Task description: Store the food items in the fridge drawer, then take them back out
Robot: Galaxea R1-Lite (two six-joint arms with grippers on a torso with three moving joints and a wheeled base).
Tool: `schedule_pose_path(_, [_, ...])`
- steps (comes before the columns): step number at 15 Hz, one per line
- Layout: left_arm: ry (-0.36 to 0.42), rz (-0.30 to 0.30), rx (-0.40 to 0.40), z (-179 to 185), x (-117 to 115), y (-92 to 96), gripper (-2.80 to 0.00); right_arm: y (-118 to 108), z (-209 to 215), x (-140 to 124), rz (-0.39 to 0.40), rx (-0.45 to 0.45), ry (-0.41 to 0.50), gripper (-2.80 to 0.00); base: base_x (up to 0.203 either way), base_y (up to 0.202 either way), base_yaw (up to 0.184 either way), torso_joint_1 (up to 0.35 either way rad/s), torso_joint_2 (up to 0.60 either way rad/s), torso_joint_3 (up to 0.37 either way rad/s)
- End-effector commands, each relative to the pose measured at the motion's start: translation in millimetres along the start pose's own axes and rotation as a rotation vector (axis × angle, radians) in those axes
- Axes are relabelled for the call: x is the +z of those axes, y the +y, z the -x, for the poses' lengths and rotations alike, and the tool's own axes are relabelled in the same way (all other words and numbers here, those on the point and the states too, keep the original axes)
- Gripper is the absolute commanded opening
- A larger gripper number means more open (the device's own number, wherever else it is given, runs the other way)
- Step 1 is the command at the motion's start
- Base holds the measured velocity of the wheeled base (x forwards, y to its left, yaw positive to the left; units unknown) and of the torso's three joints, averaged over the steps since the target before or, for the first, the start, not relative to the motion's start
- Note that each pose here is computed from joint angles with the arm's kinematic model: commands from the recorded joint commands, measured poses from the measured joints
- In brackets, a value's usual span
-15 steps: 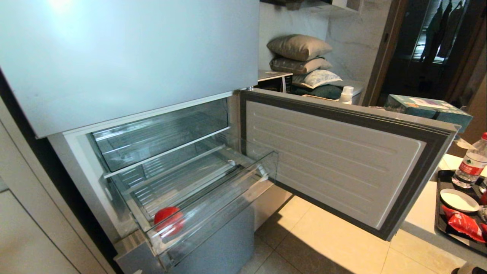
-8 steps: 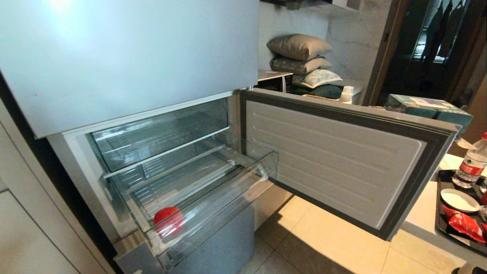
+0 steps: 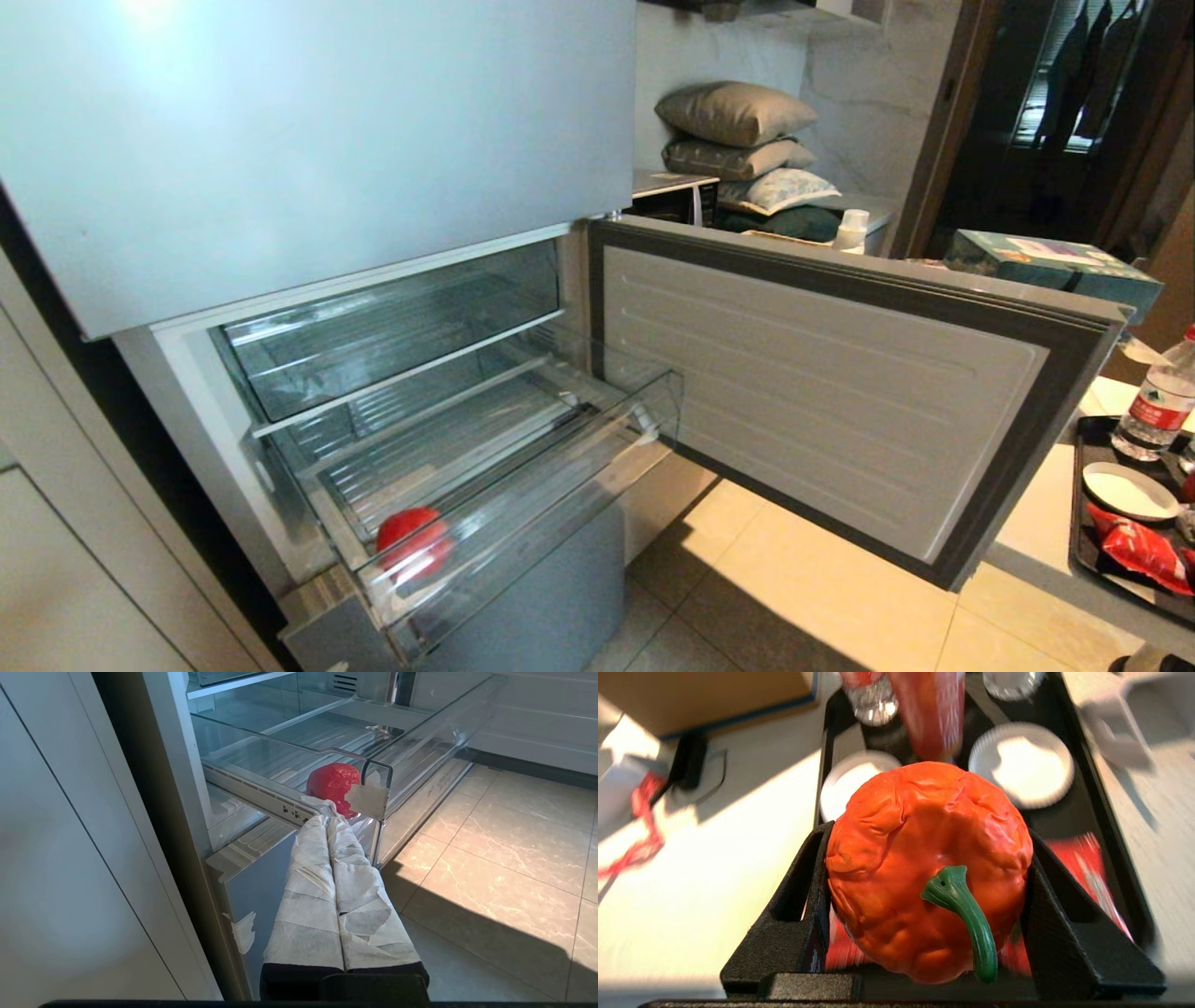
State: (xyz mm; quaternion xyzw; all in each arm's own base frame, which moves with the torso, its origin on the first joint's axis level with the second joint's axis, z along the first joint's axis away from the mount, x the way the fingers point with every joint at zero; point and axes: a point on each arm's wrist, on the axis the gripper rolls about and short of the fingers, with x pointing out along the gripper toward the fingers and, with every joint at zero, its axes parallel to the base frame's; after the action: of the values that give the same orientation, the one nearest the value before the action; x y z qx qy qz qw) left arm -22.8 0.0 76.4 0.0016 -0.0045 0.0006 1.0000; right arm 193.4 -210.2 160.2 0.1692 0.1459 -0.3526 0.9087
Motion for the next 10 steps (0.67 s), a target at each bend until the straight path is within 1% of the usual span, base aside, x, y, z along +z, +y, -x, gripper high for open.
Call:
schedule_pose_path(1, [0.002, 0.0, 0.0, 0, 0, 0.0, -2.8, -19, -54, -13, -0.024, -0.011, 0.066, -2.8, 0.0, 0.0, 0.0, 0.0, 0.0, 0.0])
schedule_pose_path(5, [0.001, 0.0, 0.0, 0, 0, 0.0, -2.8, -54, -77, -5, -0.052, -0.073, 0.031, -2.8, 0.0, 0.0, 0.0, 0.0, 0.0, 0.0])
schedule_pose_path(6, [0.001, 0.0, 0.0, 0, 0, 0.0, -2.8, -60, -83, -3, -0.055, -0.079, 0.024, -2.8, 0.0, 0.0, 0.0, 0.0, 0.0, 0.0])
schedule_pose_path(10, [0.001, 0.0, 0.0, 0, 0, 0.0, -2.8, -82, -114, -8, -0.073, -0.09, 0.037, -2.8, 0.0, 0.0, 0.0, 0.0, 0.0, 0.0])
